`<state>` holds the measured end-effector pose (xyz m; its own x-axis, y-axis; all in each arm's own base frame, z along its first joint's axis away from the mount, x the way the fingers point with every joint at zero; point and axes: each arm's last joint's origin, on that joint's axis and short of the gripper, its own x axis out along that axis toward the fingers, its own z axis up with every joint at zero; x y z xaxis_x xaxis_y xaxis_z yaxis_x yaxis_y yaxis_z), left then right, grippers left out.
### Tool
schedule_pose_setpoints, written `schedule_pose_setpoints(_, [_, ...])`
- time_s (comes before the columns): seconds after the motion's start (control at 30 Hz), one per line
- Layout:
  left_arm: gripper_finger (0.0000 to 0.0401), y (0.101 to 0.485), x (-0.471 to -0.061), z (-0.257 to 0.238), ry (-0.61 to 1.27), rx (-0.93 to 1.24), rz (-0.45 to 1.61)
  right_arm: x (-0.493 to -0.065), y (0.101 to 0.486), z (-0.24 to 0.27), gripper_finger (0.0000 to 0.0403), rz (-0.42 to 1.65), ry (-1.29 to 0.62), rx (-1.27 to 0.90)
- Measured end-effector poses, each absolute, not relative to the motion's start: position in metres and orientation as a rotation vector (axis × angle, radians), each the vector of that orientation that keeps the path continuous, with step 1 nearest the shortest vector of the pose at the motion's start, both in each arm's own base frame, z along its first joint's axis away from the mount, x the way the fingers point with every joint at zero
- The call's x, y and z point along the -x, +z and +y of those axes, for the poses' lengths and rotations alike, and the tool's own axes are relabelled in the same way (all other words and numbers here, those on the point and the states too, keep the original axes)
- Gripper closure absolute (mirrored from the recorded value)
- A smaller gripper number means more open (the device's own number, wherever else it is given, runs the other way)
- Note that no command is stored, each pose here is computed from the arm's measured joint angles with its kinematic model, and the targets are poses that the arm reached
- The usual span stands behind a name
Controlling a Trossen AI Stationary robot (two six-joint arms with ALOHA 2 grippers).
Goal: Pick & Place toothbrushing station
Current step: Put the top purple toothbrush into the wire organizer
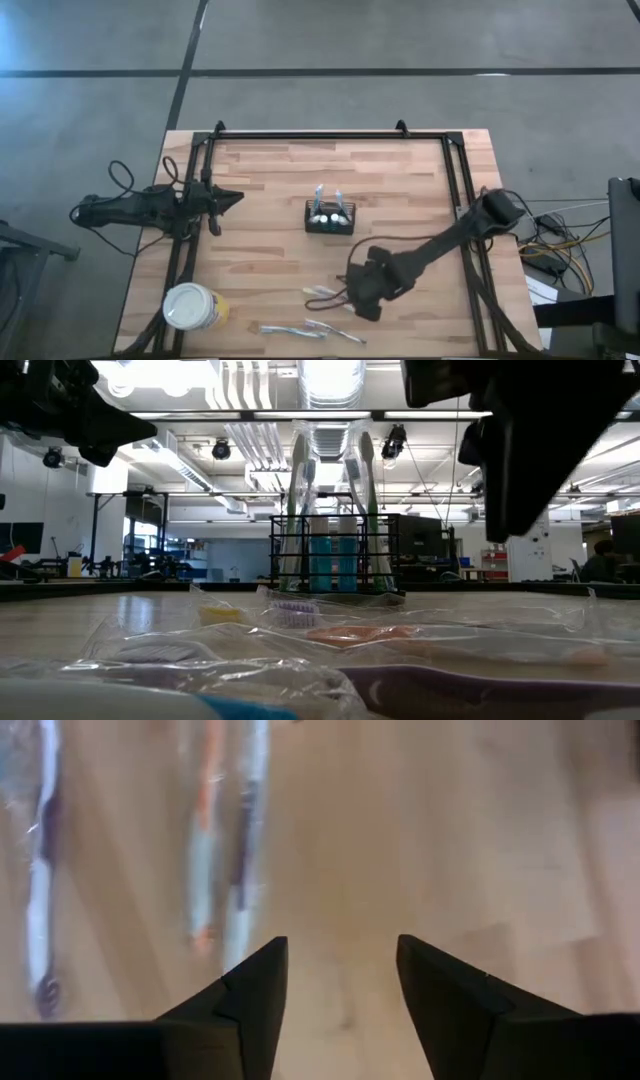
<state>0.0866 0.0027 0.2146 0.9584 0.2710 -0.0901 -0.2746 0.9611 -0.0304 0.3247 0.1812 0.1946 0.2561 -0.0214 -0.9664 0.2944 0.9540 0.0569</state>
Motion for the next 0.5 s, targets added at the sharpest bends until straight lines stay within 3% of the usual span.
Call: schedule_pose_setpoints(0.5, [0.0369, 0.215, -0.087, 0.003, 0.277, 0.059, 0.084, -0.334, 0.163, 0.209, 0.0213, 1.419, -0.123, -0.256])
